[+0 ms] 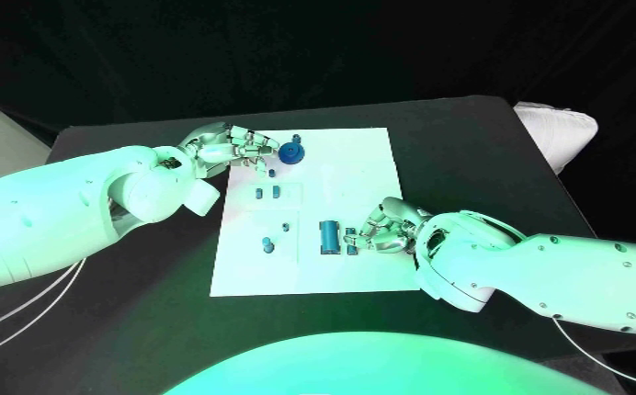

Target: Assemble the parts on the task board

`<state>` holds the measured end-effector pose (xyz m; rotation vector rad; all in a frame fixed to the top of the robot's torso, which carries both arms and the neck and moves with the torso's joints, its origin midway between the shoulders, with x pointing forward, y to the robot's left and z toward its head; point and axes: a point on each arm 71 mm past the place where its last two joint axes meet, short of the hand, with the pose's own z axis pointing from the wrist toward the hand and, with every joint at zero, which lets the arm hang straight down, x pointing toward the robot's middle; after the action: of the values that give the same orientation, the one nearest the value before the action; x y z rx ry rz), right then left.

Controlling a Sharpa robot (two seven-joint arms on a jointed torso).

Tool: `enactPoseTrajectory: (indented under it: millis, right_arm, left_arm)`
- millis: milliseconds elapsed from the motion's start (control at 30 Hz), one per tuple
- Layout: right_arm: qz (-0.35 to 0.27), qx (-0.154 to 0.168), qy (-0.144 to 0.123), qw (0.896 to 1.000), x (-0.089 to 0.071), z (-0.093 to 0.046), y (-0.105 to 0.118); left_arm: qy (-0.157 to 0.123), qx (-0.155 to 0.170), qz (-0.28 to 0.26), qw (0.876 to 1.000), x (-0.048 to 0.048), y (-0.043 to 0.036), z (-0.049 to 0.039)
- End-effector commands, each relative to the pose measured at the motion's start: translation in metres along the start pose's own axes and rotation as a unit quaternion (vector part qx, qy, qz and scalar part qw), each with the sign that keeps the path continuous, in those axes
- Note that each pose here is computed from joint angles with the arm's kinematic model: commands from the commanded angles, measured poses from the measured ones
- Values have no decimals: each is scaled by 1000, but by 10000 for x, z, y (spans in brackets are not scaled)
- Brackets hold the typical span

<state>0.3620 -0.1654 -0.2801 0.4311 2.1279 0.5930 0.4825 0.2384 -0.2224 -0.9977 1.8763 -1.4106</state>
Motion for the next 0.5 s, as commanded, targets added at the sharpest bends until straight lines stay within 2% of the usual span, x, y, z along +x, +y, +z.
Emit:
enactPoseTrajectory:
  millis: [33, 267, 500]
  right_arm:
    - [-2, -12, 4, 1000, 18, -9, 29]
    - [-5, -15, 7, 1000, 14, -9, 20]
    - [-15, -20, 24, 999, 27, -15, 6]
  left_arm:
    - [8, 3, -1, 1000, 18, -7, 1]
    - [8, 2, -1, 1000, 16, -6, -1]
    - [7, 2, -1, 1000, 10, -5, -5]
